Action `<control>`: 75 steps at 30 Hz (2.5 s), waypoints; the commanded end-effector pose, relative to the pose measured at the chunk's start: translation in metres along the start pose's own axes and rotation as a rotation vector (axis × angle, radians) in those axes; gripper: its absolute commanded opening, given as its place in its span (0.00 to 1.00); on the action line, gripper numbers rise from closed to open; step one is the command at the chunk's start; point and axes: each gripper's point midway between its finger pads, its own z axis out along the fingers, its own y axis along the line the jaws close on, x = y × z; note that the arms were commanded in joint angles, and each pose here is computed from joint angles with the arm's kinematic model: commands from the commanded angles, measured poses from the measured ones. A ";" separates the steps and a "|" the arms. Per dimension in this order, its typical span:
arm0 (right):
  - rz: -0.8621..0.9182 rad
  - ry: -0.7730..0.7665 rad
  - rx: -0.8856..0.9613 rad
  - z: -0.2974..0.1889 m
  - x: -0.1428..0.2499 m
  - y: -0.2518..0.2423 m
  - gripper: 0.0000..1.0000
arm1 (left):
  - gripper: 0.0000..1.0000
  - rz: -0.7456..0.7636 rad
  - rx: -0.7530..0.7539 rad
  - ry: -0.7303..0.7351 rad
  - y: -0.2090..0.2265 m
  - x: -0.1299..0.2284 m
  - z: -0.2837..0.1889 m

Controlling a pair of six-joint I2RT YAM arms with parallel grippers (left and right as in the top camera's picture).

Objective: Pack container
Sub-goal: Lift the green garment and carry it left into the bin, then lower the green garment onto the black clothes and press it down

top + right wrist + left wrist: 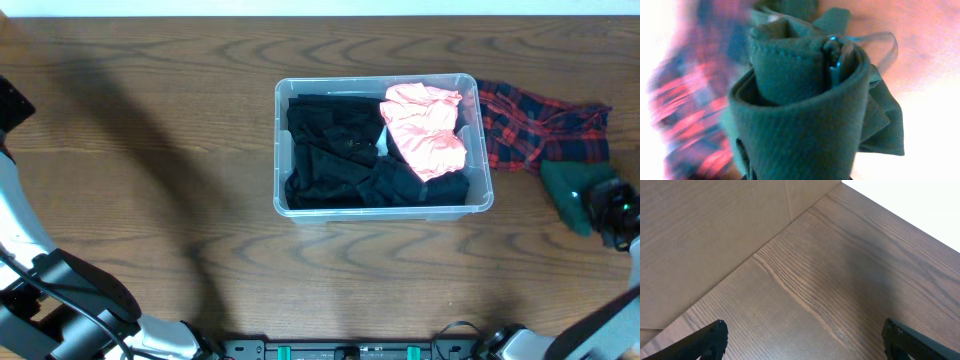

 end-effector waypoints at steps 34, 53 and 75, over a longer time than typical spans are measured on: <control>-1.217 0.216 -0.828 -0.059 0.324 0.304 0.01 | 0.98 -0.014 -0.007 -0.011 0.002 -0.004 -0.002; -1.397 0.317 -0.718 0.002 0.370 0.269 0.01 | 0.98 -0.014 -0.007 -0.011 0.002 -0.004 -0.002; -1.499 0.008 -0.527 0.007 0.315 0.286 0.99 | 0.98 -0.014 -0.007 -0.011 0.002 -0.004 -0.002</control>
